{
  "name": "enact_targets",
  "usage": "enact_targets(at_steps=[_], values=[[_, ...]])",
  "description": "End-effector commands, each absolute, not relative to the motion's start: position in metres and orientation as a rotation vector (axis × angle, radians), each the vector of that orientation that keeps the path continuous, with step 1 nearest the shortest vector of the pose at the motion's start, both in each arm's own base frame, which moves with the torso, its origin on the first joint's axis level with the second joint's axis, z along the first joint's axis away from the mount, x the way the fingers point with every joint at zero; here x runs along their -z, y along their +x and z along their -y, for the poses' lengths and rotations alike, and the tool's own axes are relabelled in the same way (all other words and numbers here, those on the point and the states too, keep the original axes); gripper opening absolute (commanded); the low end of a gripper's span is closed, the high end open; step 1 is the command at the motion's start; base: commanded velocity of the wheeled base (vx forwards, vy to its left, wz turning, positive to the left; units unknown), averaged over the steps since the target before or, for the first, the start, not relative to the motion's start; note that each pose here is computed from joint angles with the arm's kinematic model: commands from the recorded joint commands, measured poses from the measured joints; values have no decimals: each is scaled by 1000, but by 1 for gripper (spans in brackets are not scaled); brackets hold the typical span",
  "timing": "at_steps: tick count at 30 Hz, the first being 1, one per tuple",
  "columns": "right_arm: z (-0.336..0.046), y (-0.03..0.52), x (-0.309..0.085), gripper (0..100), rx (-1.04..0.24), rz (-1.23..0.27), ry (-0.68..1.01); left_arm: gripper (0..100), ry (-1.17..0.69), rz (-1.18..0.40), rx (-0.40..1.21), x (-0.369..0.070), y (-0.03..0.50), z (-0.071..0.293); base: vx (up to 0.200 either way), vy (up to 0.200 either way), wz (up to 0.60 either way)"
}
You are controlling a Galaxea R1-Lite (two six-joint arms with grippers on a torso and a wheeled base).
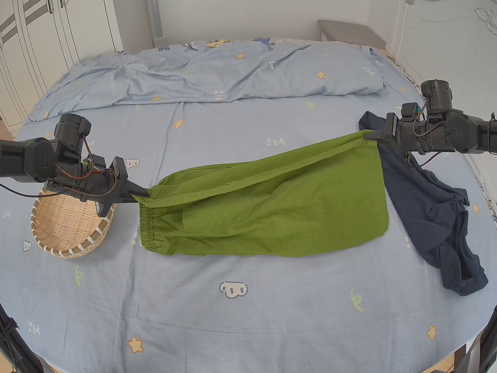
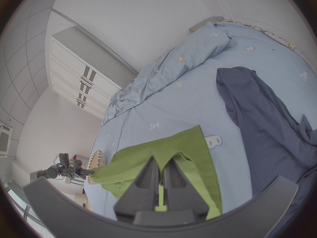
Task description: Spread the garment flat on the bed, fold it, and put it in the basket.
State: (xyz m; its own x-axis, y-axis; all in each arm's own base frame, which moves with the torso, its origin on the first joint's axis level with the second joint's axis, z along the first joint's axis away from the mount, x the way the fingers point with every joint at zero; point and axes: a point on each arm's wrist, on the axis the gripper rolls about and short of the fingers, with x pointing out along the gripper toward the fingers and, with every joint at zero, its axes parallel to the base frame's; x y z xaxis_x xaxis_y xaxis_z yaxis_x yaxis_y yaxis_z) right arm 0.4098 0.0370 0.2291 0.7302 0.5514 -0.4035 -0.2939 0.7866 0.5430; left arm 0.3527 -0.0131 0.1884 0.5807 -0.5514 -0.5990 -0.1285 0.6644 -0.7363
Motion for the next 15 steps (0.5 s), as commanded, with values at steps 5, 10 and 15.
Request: enact_targets(at_steps=[5, 10, 15], values=[[-40, 418, -213, 0, -483, -621, 476, 0, -836, -970, 265, -180, 356, 14, 0, 0, 0], [-38, 422, -211, 0, -480, -615, 477, 0, -837, -962, 264, -180, 357, 12, 0, 0, 0], [-35, 426, -210, 0, -475, -610, 479, 0, -837, -966, 262, -176, 361, 13, 0, 0, 0]])
